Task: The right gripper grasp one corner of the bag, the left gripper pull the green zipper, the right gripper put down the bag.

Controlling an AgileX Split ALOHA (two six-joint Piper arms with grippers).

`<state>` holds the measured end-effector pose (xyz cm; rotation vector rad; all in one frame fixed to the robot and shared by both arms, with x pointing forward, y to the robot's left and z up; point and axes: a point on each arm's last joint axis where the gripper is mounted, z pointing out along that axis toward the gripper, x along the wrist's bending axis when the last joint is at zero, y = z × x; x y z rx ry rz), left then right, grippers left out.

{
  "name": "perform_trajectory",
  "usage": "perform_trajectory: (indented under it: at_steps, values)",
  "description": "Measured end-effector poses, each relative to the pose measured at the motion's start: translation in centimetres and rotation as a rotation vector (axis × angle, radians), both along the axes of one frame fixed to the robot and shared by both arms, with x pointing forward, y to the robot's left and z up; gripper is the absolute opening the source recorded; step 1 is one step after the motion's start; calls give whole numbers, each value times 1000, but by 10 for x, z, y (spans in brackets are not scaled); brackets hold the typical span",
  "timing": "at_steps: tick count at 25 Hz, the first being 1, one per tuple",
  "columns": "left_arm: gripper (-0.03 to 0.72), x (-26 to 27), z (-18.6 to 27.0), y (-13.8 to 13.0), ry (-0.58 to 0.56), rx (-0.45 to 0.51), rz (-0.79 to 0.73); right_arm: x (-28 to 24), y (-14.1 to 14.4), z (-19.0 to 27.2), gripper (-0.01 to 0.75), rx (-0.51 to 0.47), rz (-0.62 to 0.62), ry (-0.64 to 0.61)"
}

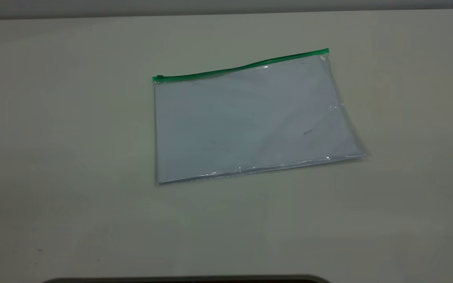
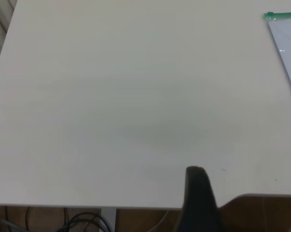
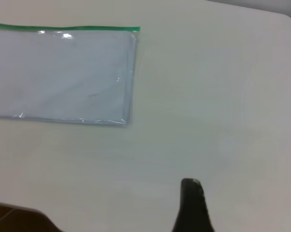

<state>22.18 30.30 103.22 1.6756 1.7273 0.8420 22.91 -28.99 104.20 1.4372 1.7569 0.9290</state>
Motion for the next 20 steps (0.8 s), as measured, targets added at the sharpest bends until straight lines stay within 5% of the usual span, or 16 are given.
perform_trajectory:
  at_steps: [20]
  values:
    - [589, 0, 0, 0, 0, 0, 0, 0, -1, 0, 589, -2, -15, 0]
